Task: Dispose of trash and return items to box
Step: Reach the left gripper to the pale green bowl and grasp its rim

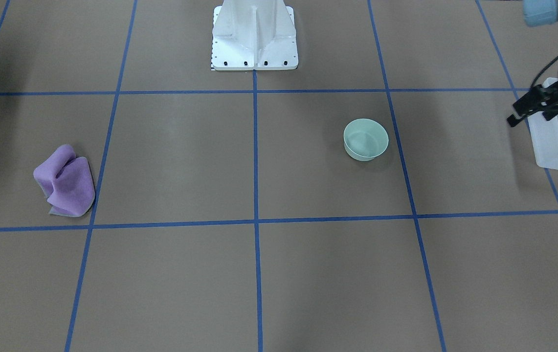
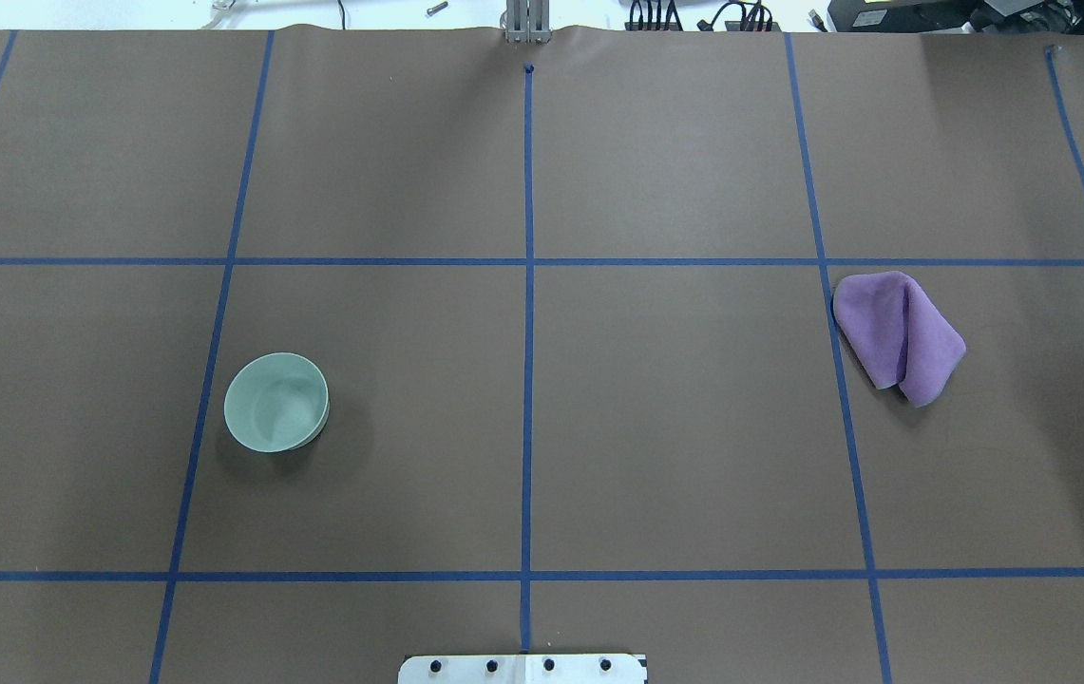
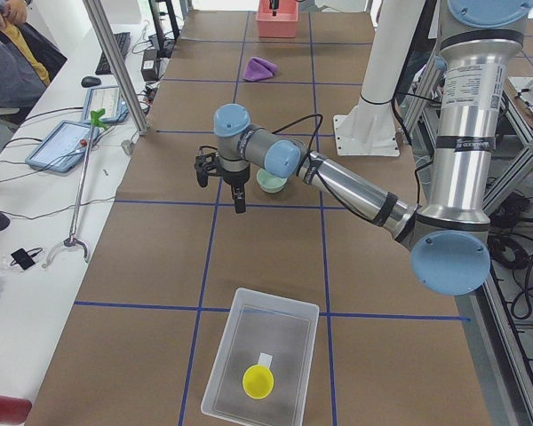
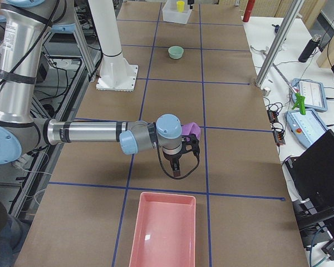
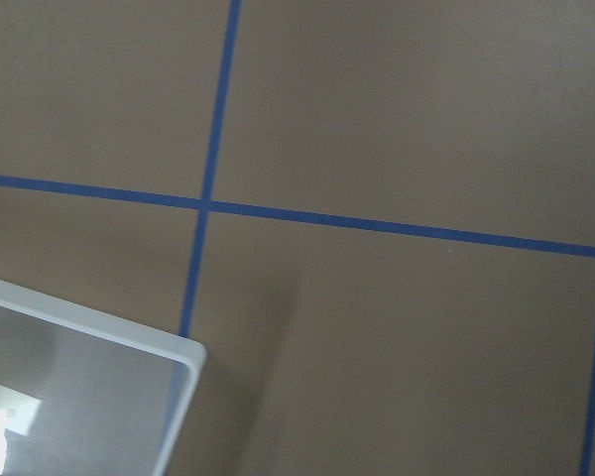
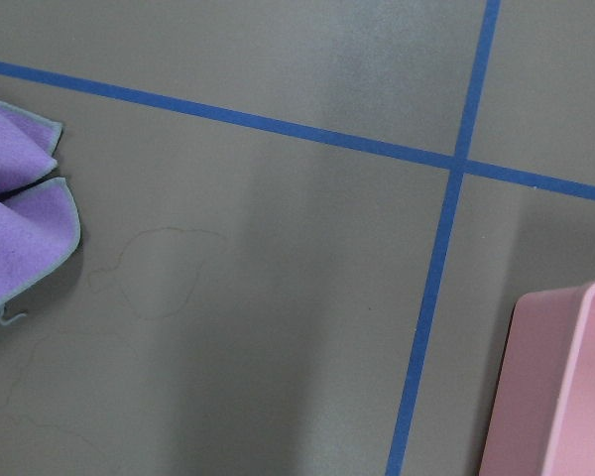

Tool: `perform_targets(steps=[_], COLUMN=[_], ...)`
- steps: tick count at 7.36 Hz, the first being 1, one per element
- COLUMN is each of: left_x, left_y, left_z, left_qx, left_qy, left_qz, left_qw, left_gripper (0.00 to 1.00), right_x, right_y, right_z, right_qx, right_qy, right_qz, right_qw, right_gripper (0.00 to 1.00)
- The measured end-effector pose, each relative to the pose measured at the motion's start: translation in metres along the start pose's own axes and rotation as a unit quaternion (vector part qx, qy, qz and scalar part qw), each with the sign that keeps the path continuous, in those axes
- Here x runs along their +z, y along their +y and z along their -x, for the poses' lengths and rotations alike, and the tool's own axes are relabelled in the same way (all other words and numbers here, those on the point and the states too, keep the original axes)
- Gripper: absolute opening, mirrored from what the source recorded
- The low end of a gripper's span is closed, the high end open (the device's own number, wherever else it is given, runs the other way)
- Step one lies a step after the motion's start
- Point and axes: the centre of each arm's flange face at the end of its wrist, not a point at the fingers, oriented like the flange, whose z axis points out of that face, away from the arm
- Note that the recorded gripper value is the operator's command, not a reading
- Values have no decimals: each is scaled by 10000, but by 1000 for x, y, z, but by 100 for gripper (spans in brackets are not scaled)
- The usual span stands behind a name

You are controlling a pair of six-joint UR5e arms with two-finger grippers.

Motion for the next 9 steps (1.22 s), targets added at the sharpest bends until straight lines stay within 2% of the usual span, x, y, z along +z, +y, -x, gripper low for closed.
perform_targets(steps=[1, 3, 6, 7, 8, 9], left_x=[41, 99, 167, 182, 194, 201], left_y=[22, 57, 98, 102, 102, 102], left_z=[-52, -113, -149, -148, -146, -145], left_qx=[-110, -178, -15, 30, 66, 43], left_qy=[-20, -131, -433, -457, -442, -402], left_qz=[13, 88, 221, 256, 273, 275], left_qw=[9999, 9997, 9988, 9986, 9986, 9988], left_gripper=[97, 97, 87, 75, 11, 0], right_x=[0, 0, 4, 4, 4, 4], right_y=[0, 0, 1, 0, 0, 0], right_z=[0, 0, -2, -2, -2, -2], right_qx=[0, 2, 13, 13, 12, 12], right_qy=[1, 2, 1, -1, -2, -3], right_qz=[0, 2, 37, 39, 41, 42], right_qw=[10000, 10000, 10000, 10000, 10000, 10000], right_gripper=[100, 100, 100, 100, 100, 100])
